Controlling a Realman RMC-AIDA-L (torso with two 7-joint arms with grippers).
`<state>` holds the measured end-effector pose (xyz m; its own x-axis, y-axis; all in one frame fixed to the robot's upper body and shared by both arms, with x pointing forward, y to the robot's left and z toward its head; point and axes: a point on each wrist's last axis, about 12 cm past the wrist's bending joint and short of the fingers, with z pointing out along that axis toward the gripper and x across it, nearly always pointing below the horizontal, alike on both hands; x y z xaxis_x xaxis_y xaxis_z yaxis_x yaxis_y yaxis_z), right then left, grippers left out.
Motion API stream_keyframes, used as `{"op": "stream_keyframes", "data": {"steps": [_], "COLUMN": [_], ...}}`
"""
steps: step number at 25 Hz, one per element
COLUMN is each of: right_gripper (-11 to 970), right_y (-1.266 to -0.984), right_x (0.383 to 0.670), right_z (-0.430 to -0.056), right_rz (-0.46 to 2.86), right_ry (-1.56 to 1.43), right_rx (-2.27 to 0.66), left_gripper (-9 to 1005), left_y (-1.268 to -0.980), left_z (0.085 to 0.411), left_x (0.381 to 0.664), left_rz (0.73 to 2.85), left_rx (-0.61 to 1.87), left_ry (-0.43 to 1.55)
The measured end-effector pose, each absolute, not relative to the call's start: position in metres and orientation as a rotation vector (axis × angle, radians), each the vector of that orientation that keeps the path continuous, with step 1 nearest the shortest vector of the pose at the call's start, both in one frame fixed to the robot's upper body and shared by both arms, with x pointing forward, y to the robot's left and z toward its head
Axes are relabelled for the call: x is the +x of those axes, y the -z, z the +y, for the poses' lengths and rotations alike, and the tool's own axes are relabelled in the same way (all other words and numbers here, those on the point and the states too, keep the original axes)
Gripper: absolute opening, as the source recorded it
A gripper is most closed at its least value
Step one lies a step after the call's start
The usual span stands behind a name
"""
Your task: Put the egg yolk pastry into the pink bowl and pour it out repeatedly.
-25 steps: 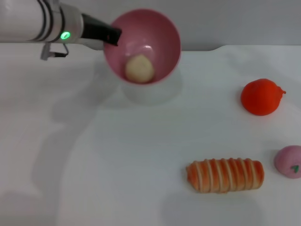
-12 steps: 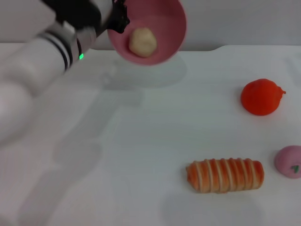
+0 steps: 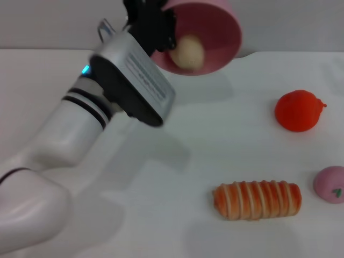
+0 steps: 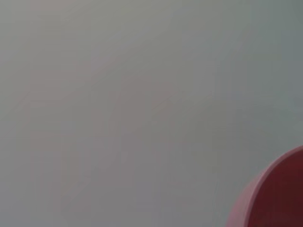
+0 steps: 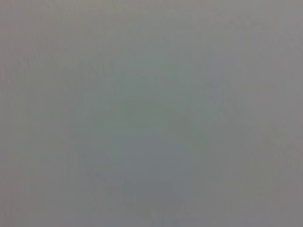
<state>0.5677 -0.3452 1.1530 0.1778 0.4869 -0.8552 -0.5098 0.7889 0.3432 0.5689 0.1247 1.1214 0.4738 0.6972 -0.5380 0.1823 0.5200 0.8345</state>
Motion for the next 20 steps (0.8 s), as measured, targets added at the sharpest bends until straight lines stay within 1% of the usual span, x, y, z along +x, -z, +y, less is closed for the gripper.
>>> {"op": "stream_keyframes", "data": {"steps": [5,12,14,18,20], "right_gripper": [538,537,537,536,536], "right_y": [-1.153,-1.157,-1.159,-1.168,-1.177], "right_x": [0.578,0.583,0.584,0.585,0.581], "right_z": [-0.336,-0.332,-0.331,-0.320,-0.311], "right_rz": [1.201,1.194,1.192,1.169,1.145], "right_ry": [-0.707,-0.709,-0.707,-0.703,-0.716], "right_rx": [-0.039,-0.050,-0.064,-0.172,-0.283], "left_gripper": [53,54,54,55,55], "left_y": [-1.121,-1.123,-1.126,-1.137,-1.137], "left_z": [0.122,0.123,0.123,0.127,0.127], "left_x": [0.566,0.571,0.580,0.611,0.611], "left_rz": [0.987,1.012,1.084,1.301,1.301], "left_rx": [1.009,0.983,0.961,0.936,0.936], "left_ry": [-0.433,-0.412,-0.362,-0.248,-0.248]}}
